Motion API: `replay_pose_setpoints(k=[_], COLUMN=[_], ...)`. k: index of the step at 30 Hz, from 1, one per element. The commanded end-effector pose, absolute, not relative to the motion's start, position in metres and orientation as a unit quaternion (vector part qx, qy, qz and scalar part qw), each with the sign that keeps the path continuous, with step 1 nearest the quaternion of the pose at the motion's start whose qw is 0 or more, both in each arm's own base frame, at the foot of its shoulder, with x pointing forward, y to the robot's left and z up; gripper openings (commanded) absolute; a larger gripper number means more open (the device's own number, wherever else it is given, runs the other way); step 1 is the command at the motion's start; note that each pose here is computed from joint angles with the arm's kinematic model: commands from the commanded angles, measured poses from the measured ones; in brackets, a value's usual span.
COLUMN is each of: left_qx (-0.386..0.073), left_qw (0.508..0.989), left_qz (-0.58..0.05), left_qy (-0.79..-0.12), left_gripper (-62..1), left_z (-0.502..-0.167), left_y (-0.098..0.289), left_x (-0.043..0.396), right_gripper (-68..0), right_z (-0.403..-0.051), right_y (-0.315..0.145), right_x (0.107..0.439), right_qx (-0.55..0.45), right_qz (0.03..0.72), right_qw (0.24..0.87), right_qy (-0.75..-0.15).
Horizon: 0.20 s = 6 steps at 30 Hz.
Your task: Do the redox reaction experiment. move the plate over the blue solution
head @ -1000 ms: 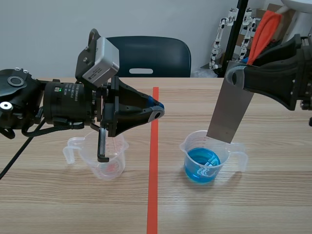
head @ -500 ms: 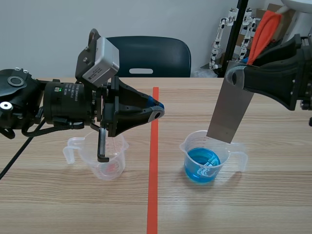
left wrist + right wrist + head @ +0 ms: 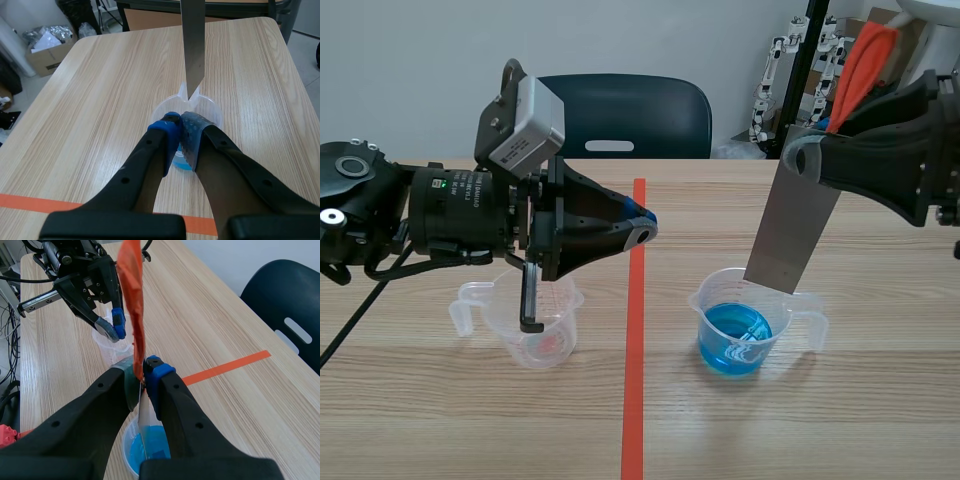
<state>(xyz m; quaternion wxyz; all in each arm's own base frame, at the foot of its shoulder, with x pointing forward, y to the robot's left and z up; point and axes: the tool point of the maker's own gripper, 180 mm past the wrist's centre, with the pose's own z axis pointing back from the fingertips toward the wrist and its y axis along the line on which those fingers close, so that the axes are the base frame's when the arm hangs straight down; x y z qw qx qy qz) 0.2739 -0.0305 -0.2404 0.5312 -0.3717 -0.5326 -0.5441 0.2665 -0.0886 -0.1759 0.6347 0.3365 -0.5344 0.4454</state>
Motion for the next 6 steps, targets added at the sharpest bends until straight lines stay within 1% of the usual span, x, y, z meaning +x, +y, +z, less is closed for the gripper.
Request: replay_pose_setpoints(k=[1,6], left_qx=[-0.382,-0.382], left_qw=[0.519,0.519], left_qz=[-0.539,-0.539], left_qy=[-0.542,-0.542], left_gripper=[-58.2,-58.2], left_z=[-0.2299,-0.2299], left_y=[-0.0352,-0.0352], left_x=[0.2732,0.2732], right_gripper=[-66.9,-66.9], right_z=[-0.1617,-0.1617], right_y=[-0.0873,-0.0873], right_x=[0.2702,0.2702], right_qx=[0.343,0.343], right_qz=[0.441,0.441], right_qw=[0.62,0.62], right_qy=[-0.551,-0.551])
